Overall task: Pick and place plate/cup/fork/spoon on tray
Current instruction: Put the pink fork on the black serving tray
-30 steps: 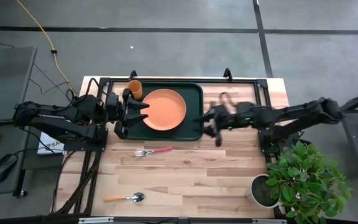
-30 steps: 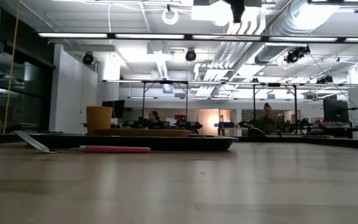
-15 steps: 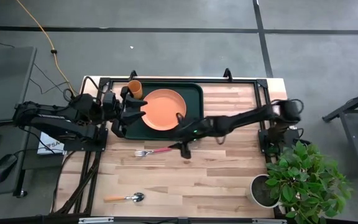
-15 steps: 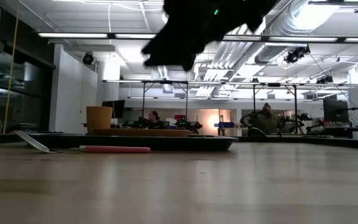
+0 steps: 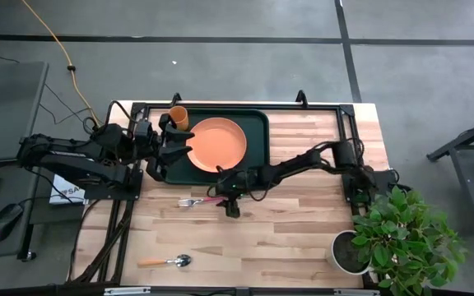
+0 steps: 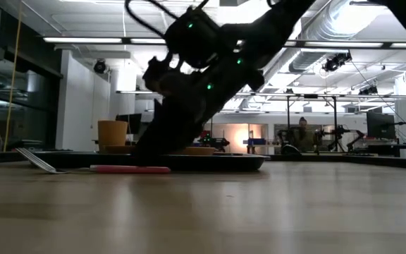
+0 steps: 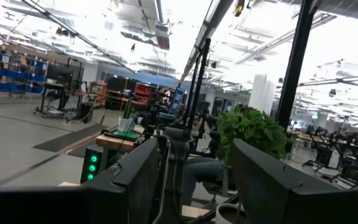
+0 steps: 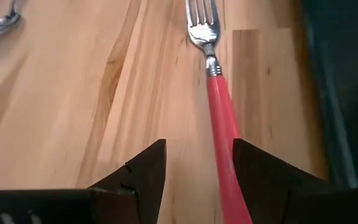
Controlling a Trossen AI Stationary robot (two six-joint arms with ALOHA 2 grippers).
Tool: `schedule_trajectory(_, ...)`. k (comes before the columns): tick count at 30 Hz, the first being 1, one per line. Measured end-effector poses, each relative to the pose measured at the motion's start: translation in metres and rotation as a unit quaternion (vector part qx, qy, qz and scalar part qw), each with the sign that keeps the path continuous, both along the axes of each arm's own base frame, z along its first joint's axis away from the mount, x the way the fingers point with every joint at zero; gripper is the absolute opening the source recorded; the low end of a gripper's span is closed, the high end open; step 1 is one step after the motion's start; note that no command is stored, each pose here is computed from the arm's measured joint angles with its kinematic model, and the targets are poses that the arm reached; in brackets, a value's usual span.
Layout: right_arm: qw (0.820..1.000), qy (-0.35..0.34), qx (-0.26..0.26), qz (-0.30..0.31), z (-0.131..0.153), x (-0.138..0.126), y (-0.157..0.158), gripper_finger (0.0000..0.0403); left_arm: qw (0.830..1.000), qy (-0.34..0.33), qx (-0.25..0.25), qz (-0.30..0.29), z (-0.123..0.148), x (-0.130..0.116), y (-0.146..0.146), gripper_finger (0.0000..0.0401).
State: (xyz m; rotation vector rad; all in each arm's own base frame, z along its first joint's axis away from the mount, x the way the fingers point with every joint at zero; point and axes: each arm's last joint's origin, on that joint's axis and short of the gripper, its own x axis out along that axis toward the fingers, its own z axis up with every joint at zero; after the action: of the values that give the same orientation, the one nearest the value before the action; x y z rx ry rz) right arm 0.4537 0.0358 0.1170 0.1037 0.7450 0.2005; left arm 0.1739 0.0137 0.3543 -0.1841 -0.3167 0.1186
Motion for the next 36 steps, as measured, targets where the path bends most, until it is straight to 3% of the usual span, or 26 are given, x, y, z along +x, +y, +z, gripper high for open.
schedule_trajectory(10, 1.0, 0.028, -0.005, 0.003, -0.002, 0.01, 0.005, 0.0177, 1.0, -0.002, -0.011, -0.004, 0.0, 0.0, 0.0, 0.0186)
schedule_trajectory(17, 0.998, 0.03, -0.016, 0.046, 0.007, 0.015, 0.02, 0.0177, 1.0, -0.002, -0.012, -0.004, 0.0, 0.0, 0.0, 0.0186)
schedule_trajectory(26, 0.995, 0.02, -0.068, 0.075, 0.031, 0.025, 0.027, 0.0177, 1.0, -0.002, -0.012, -0.004, 0.0, 0.0, 0.0, 0.0186)
schedule_trajectory(29, 0.993, 0.031, -0.088, 0.069, 0.025, 0.022, 0.025, 0.0177, 1.0, -0.002, -0.011, -0.004, 0.0, 0.0, 0.0, 0.0186)
schedule_trajectory(36, 0.994, 0.058, -0.074, 0.053, -0.001, 0.006, 0.025, 0.0177, 1.0, -0.002, -0.011, -0.004, 0.0, 0.0, 0.0, 0.0186)
